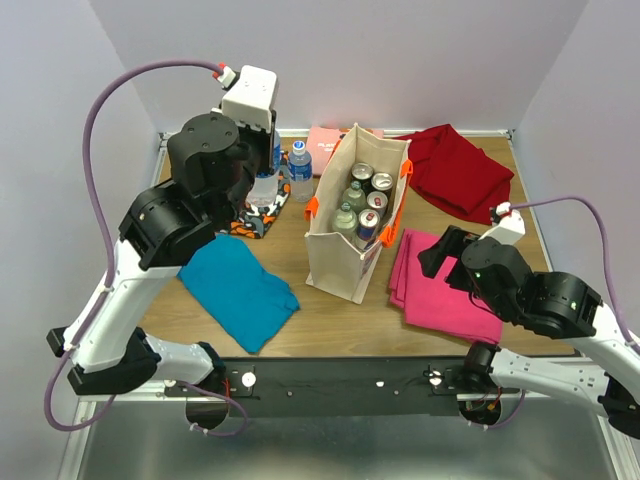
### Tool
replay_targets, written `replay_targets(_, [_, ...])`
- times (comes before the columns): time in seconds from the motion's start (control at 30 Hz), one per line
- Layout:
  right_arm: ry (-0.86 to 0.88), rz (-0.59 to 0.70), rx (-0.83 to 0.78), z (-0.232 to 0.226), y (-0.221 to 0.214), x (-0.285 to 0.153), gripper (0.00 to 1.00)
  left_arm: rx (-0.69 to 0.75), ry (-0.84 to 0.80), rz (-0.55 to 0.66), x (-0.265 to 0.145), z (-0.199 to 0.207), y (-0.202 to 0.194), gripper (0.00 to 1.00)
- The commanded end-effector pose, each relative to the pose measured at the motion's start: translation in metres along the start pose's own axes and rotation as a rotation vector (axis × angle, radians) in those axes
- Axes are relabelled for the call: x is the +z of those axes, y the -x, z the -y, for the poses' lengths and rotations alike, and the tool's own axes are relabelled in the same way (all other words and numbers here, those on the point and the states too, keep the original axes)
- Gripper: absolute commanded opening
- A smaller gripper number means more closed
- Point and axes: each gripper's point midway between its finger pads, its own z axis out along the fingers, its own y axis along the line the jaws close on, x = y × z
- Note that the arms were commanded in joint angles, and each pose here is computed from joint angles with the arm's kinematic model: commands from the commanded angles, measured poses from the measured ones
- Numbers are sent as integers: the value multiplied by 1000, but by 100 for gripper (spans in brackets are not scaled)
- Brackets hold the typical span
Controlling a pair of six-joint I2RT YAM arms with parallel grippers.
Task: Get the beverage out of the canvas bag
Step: Place the drink at the center of the board.
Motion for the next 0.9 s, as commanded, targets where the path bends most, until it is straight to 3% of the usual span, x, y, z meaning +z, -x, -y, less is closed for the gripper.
replay_targets(0.0, [13, -6, 2, -8, 1, 0, 100, -84, 63, 99, 9, -36, 20, 0])
replay_targets(0.5, [1, -16, -23, -22, 7, 4, 100, -189, 33, 11, 90, -57, -57, 0])
replay_targets(0.87, [-23, -4, -15, -24, 15, 3, 100, -257, -70, -29, 149, -32, -118, 0])
